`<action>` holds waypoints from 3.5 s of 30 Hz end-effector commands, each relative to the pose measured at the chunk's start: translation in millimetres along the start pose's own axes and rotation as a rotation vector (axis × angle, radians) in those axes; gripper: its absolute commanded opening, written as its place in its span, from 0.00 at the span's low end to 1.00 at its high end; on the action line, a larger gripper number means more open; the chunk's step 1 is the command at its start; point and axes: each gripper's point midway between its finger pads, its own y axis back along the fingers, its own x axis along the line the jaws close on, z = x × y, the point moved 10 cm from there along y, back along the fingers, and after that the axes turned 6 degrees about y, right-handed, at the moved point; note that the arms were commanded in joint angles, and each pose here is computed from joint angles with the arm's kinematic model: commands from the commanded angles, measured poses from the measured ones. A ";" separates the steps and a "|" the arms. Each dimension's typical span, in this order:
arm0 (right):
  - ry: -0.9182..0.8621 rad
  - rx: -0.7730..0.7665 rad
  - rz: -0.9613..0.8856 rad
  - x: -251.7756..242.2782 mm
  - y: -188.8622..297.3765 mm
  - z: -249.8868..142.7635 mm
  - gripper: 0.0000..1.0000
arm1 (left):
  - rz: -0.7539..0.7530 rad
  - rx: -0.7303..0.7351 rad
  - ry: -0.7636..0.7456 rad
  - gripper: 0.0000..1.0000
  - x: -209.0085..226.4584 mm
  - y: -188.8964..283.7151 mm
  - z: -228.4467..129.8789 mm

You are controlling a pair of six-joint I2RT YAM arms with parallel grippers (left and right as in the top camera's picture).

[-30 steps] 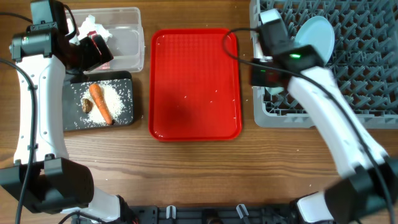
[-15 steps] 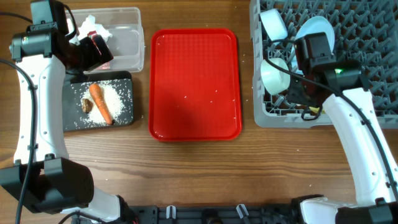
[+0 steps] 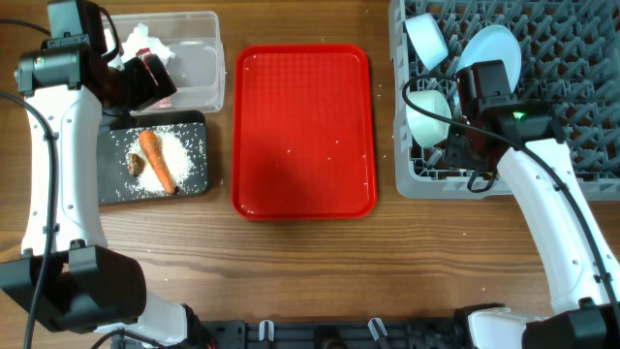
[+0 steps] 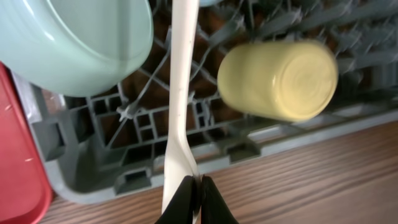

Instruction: Sort waste into correct bins and load items into the dishwasher rack

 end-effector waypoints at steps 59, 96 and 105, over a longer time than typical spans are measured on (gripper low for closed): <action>0.042 -0.367 0.878 22.9 111.2 -36.8 1.00 | -0.003 -0.005 0.008 1.00 0.1 2.5 -0.8; 0.050 -1.406 0.340 -5.8 -32.8 -142.2 1.00 | -0.003 -0.005 0.008 1.00 0.1 2.5 -0.8; 0.056 -1.326 0.349 -3.1 -43.7 -145.7 1.00 | -0.003 -0.005 0.008 1.00 0.1 2.5 -0.8</action>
